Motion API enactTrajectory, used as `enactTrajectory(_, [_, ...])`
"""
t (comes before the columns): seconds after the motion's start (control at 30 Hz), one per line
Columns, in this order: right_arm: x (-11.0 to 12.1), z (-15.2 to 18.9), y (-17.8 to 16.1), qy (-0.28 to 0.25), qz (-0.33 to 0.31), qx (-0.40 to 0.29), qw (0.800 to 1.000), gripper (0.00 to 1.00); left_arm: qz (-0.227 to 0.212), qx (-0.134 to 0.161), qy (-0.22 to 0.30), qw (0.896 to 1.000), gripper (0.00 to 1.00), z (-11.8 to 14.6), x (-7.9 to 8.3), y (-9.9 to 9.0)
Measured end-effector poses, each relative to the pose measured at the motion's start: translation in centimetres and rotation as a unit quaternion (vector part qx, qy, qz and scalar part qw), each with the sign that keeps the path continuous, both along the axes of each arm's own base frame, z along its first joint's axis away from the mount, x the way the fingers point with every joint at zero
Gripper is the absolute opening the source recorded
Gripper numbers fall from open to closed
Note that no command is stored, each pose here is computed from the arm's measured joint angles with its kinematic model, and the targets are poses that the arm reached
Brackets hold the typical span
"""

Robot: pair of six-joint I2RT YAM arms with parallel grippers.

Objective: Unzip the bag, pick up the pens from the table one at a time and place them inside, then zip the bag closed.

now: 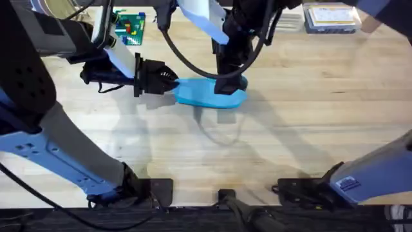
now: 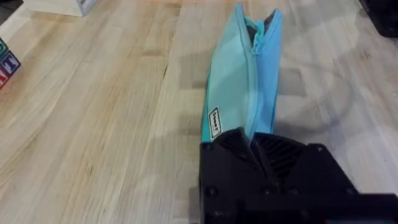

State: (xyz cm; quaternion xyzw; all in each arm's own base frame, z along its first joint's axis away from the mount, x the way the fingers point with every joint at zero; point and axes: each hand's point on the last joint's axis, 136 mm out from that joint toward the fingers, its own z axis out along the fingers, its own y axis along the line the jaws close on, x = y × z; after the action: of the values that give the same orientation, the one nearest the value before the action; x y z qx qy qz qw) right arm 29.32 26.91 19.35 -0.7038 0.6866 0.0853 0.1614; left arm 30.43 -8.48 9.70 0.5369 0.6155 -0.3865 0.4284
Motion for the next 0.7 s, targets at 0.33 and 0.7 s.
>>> enactTrajectory(0.33, [0.3, -0.6, 0.0, 0.005, -0.002, -0.003, 1.0, 0.963, 0.0, 0.0, 0.0, 1.0, 0.042, 0.0, 0.0, 0.0])
enactTrajectory(0.7, [1.1, -2.4, -0.5, 0.036, -0.026, -0.009, 0.999, 0.966, 0.0, 0.0, 0.0, 1.0, 0.042, 0.0, 0.0, 0.0])
